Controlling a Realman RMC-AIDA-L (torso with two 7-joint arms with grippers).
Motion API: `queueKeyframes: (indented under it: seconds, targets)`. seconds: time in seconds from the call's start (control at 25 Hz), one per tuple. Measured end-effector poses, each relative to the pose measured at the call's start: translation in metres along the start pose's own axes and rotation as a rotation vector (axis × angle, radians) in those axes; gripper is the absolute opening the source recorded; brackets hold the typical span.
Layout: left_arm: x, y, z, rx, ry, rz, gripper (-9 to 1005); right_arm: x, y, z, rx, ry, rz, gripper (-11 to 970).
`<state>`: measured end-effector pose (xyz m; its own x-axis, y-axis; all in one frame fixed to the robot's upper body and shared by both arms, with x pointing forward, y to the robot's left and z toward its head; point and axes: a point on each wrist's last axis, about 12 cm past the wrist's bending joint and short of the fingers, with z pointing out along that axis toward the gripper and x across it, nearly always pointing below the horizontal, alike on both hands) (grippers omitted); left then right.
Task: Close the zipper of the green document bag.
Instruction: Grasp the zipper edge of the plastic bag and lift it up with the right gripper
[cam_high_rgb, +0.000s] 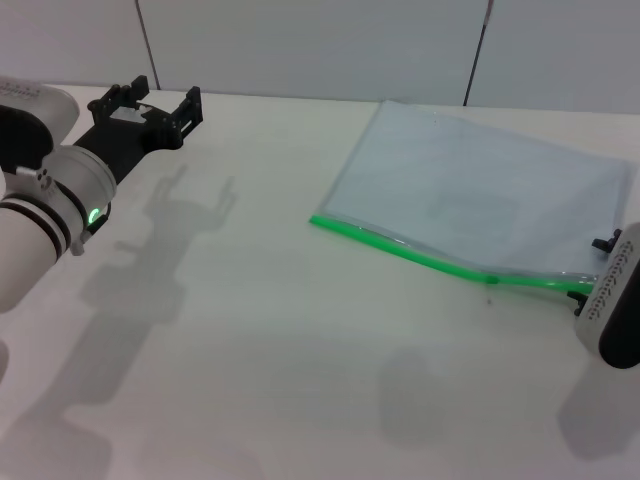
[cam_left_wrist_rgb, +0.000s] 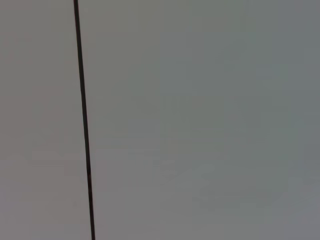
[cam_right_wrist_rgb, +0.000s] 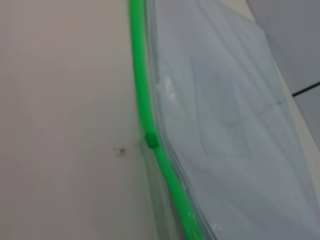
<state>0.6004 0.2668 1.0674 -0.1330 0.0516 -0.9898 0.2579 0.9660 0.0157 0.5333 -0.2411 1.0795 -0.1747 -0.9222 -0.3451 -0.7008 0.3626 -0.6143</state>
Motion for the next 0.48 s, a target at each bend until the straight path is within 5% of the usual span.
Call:
queueKeyframes:
  seconds: [0.48]
  targets:
    - [-0.003, -0.004, 0.003, 0.013, -0.006, 0.005, 722, -0.011, -0.014, 0.001, 0.028, -0.022, -0.004, 625]
